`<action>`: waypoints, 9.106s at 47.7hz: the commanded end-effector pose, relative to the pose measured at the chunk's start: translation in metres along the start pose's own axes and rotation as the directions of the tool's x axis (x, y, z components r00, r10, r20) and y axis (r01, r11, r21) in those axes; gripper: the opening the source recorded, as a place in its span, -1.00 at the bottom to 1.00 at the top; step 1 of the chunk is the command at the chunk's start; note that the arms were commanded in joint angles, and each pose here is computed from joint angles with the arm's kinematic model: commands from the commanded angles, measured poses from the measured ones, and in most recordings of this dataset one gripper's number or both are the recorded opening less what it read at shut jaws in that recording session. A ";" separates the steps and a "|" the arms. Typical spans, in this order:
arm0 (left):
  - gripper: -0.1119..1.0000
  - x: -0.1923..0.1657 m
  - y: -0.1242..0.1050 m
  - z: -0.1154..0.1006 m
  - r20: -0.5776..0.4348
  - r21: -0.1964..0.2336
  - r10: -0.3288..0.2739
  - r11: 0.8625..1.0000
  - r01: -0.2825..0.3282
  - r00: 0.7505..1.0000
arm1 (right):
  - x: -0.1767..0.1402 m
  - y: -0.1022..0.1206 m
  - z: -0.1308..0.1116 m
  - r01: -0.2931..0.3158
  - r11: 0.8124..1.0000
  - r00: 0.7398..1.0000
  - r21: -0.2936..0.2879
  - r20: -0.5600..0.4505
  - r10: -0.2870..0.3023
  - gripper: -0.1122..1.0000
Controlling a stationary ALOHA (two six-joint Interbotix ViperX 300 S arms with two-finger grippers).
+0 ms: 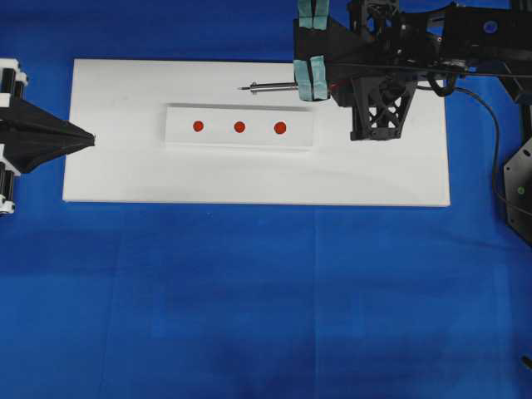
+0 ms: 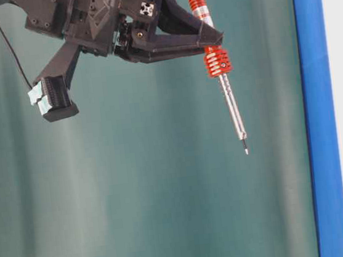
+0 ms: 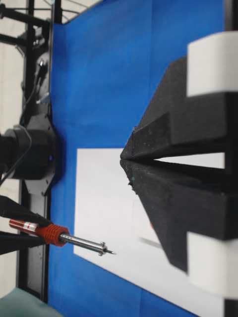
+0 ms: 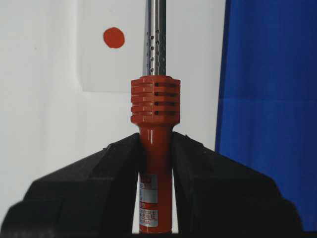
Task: Touch the tip of the soldering iron to the mark.
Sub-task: 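Lift the iron up and away to the right of the strip, then lower the iron tip onto the rightmost red dot again and hold, then lift the iron and carry it down to the front of the board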
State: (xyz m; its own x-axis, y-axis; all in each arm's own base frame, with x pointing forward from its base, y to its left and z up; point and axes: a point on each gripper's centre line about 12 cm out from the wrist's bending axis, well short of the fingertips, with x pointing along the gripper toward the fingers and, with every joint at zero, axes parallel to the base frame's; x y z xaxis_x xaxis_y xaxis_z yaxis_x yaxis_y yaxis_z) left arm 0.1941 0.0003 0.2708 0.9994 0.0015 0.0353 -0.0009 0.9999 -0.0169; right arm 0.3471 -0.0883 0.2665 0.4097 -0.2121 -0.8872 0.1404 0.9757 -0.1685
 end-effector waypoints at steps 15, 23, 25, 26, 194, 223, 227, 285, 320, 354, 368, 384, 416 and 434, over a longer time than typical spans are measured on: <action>-0.80 0.001 0.000 0.005 0.018 -0.001 0.001 1.000 -0.001 1.000 | -0.015 -0.004 0.006 0.010 1.000 0.999 0.011 0.042 -0.010 -0.69; -0.80 0.001 0.000 0.006 0.021 -0.001 0.001 1.000 -0.001 1.000 | -0.016 -0.004 -0.004 0.017 0.999 0.999 0.030 0.027 -0.018 -0.69; -0.80 0.001 0.000 0.005 0.018 -0.002 0.000 1.000 0.000 1.000 | -0.017 -0.007 -0.010 0.026 0.999 0.999 0.041 0.023 -0.027 -0.69; -0.80 0.001 0.000 0.006 0.021 -0.001 0.001 1.000 -0.001 1.000 | -0.017 -0.008 -0.013 0.030 0.998 0.999 0.048 0.019 -0.031 -0.69; -0.80 0.002 0.000 0.005 0.025 0.000 0.001 1.000 -0.001 1.000 | 0.073 0.027 -0.072 -0.023 0.997 0.993 0.074 -0.113 0.031 -0.69; -0.80 0.002 0.000 0.005 0.025 0.000 0.001 1.000 -0.001 1.000 | 0.075 0.027 -0.073 -0.022 0.997 0.993 0.075 -0.118 0.031 -0.69; -0.80 0.002 0.000 0.005 0.025 0.000 0.001 1.000 -0.001 1.000 | 0.075 0.027 -0.073 -0.022 0.997 0.993 0.075 -0.118 0.031 -0.69; -0.80 0.002 0.000 0.006 0.026 0.000 0.001 1.000 -0.001 1.000 | 0.075 0.027 -0.073 -0.022 0.997 0.993 0.077 -0.118 0.031 -0.69; -0.80 0.002 0.000 0.006 0.026 -0.001 0.001 1.000 -0.001 1.000 | 0.019 0.013 -0.051 0.012 0.996 0.996 0.090 -0.090 -0.004 -0.69; -0.80 0.002 0.000 0.006 0.028 -0.001 0.001 1.000 -0.001 1.000 | -0.019 0.002 -0.041 0.060 0.994 0.997 0.087 -0.051 -0.056 -0.69; -0.80 0.002 0.000 0.006 0.026 -0.021 0.001 1.000 -0.001 1.000 | -0.023 0.028 -0.042 0.022 0.992 0.999 0.123 -0.038 -0.017 -0.69; -0.80 0.001 0.000 0.006 0.031 -0.024 0.001 1.000 0.000 1.000 | -0.034 0.101 -0.044 -0.076 0.991 0.997 0.110 0.005 0.075 -0.69; -0.80 0.001 0.000 0.007 0.035 -0.041 -0.001 0.999 0.002 0.999 | -0.034 0.179 -0.023 -0.125 0.988 0.990 0.094 0.082 0.117 -0.69; -0.80 0.000 0.000 0.008 0.037 -0.043 0.001 0.999 0.001 0.999 | -0.007 0.202 0.047 -0.110 0.992 0.986 0.063 0.133 0.101 -0.69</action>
State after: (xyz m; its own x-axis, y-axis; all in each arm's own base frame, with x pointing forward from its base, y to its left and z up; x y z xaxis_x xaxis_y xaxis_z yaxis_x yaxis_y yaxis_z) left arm 0.1931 0.0003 0.2736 0.9985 0.0015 0.0552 0.0018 0.9982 -0.0597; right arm 0.4011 0.1098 0.2409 0.4905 -0.1250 -0.8624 0.1392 0.9882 -0.0640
